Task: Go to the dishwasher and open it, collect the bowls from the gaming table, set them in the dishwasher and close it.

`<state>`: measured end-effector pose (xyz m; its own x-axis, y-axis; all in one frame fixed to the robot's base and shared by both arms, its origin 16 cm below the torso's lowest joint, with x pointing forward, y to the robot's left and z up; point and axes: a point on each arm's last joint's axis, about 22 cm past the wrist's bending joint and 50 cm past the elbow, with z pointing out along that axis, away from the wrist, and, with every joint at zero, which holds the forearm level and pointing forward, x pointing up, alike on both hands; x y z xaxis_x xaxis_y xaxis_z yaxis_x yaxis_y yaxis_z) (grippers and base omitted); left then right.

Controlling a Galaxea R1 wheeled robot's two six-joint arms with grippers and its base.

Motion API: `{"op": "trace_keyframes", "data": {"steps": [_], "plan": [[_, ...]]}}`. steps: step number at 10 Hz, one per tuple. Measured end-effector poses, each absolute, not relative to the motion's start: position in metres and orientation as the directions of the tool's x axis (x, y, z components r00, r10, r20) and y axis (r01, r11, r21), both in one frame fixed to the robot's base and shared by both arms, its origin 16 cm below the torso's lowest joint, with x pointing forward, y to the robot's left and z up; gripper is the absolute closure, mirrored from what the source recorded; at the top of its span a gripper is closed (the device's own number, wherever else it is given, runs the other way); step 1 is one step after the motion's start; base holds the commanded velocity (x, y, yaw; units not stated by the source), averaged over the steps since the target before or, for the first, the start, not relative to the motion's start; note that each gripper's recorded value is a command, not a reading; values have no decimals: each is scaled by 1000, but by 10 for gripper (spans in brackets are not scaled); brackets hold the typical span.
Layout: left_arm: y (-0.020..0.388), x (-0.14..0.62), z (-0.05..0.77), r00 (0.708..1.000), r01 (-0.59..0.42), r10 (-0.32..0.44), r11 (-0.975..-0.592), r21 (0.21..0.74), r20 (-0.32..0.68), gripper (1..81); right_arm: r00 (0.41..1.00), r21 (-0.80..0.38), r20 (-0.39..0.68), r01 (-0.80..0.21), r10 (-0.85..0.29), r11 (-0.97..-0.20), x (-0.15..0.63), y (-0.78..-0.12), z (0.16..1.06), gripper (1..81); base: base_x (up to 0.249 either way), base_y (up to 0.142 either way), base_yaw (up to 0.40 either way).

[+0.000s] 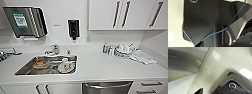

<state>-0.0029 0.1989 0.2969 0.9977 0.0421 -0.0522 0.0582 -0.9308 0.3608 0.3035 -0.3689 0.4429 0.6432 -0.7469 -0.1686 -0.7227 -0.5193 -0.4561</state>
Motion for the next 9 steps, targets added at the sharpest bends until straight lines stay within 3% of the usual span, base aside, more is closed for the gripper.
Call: {"op": "trace_keyframes", "data": {"steps": [2,4,5,9], "plan": [[199,-1,297,998,55,40,-931,361,-49,10,776,-377,-102,-610,-623,-697,254,-375,401,10,0,0,0],[196,8,295,999,50,39,-930,365,-38,10,920,-399,-42,-372,-389,-838,210,-331,371,10,0,0,0],[196,12,295,999,49,39,-930,365,-33,10,945,-391,-26,-309,-325,-867,188,-328,359,10,0,0,0],[197,16,294,999,46,38,-931,363,-29,10,973,-310,-7,-220,-230,-925,143,-342,325,10,0,0,0]]}}
